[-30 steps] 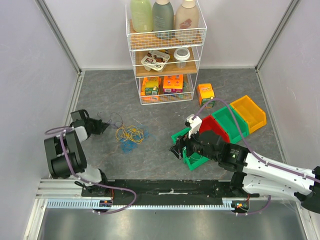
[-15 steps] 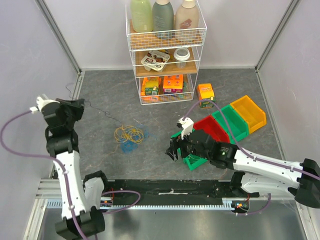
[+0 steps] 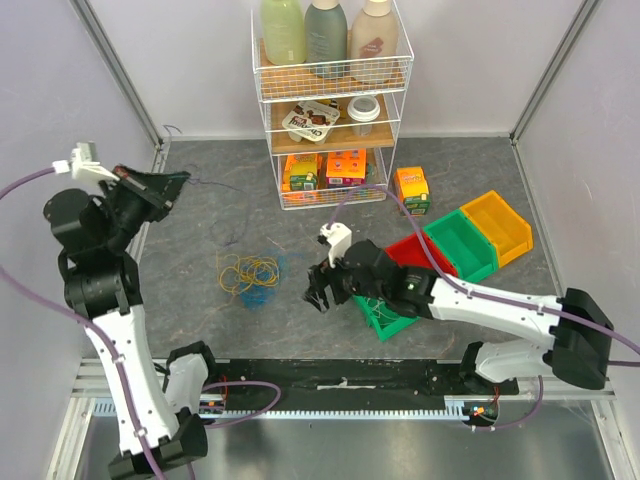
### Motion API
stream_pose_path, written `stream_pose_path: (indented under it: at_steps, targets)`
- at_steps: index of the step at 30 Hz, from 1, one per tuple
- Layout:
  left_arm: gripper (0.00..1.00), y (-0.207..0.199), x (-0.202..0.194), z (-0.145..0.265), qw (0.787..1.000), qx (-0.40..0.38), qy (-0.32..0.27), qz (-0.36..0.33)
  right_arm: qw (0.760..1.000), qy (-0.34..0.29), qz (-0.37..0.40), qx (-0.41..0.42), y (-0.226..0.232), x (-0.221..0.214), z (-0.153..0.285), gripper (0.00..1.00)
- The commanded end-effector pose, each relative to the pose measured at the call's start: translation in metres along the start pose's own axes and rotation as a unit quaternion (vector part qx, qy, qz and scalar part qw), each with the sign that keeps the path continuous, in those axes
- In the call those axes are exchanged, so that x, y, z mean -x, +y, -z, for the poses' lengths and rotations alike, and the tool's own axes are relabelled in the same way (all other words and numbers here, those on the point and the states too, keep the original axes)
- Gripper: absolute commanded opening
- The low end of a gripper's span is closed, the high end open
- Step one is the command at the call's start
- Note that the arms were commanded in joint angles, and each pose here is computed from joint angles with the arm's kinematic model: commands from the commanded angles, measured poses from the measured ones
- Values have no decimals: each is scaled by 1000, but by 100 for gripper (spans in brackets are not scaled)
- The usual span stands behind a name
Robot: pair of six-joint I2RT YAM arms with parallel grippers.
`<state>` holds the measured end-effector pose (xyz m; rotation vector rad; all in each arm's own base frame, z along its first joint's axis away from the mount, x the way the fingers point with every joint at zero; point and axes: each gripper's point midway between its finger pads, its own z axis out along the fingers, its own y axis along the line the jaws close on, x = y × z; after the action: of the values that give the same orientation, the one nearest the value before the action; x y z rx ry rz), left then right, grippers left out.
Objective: Untangle the cables
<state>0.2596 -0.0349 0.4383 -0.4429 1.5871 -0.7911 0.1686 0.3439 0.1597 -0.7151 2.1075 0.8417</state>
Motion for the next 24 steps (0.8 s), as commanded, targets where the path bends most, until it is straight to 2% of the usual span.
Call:
stream_pose_path:
  at_steps: [1,5,8,11,17,20,24]
  targets:
    - [2,4,-67,5,985,-65,156,32,997,-39,52,31,26,53,-6,84]
    - [2,13,-103,16,979,-65,185,64,994,-55,83,35,35,80,-10,84]
    - [2,5,-116,26,975,-82,198,58,992,-80,91,43,42,98,-6,84]
    - [2,-14,-121,32,967,-116,221,58,986,-109,88,85,58,106,3,84]
    - [2,-71,-101,48,954,-210,215,10,973,-155,82,150,80,115,21,85]
    - [2,-101,-85,62,944,-260,204,-3,969,-177,82,149,81,127,31,85]
    - [2,-120,-71,72,941,-281,188,-23,961,-210,98,150,86,147,52,86]
